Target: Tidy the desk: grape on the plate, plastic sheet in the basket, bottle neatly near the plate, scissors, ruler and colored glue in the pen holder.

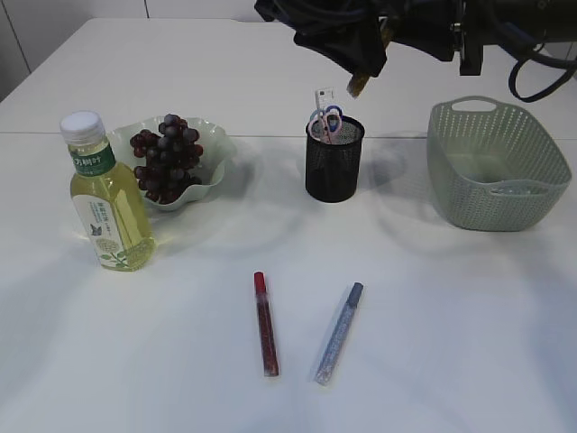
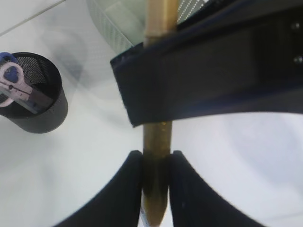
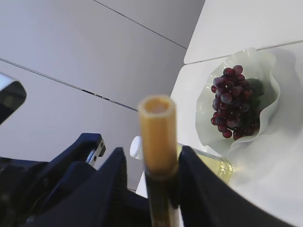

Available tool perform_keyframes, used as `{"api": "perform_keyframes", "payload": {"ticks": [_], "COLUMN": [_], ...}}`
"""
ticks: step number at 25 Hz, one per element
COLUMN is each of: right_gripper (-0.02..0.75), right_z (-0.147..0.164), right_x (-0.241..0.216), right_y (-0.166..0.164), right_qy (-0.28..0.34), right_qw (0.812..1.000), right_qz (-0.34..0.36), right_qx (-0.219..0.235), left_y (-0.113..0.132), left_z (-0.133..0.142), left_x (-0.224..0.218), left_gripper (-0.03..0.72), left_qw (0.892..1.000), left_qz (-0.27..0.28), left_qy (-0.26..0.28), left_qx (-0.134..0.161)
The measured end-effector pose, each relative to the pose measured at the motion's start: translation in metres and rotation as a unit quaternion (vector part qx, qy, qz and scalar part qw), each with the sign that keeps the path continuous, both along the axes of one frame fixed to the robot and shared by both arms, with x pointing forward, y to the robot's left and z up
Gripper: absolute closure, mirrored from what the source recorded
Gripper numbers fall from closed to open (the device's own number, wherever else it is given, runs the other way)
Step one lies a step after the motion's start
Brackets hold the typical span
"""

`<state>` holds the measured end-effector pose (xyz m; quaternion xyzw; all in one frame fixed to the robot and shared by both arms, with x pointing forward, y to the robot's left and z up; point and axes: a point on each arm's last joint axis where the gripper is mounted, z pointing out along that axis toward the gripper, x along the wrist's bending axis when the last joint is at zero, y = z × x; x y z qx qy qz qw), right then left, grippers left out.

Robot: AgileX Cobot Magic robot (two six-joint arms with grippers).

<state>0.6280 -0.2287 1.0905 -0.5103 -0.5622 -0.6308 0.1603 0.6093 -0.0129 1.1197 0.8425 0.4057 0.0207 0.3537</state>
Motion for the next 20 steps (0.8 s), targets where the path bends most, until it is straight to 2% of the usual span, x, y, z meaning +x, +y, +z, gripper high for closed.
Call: {"api": "perform_keyframes", "payload": {"ticks": [2,5,20], "right_gripper": [0.499,0.54,0.554], "right_z": [0.0,-0.0007,-0.0003], "right_x": [0.0,0.0003,0.0002], "right_y": [0.0,0.0001,0.0], "right_qy": [0.0,-0.001,-0.006], "right_qw": [1.0,1.0,1.0], "right_qz": [0.0,0.001,0.001], "right_qx": [0.0,-0.001,-0.003], "left_y": [-0.0001,0.0001,0.0001], "left_z": [0.0,0.0012,0.0012], "left_x": [-0.0001,-0.0003,-0.0003], "left_gripper": [0.553,0.553,0.549], "left_qw": [1.0,1.0,1.0], "left_qz": [0.0,0.0,0.0], "left_qy": [0.0,-0.001,-0.001], "left_qx": [-0.001,-0.002,-0.002]}}
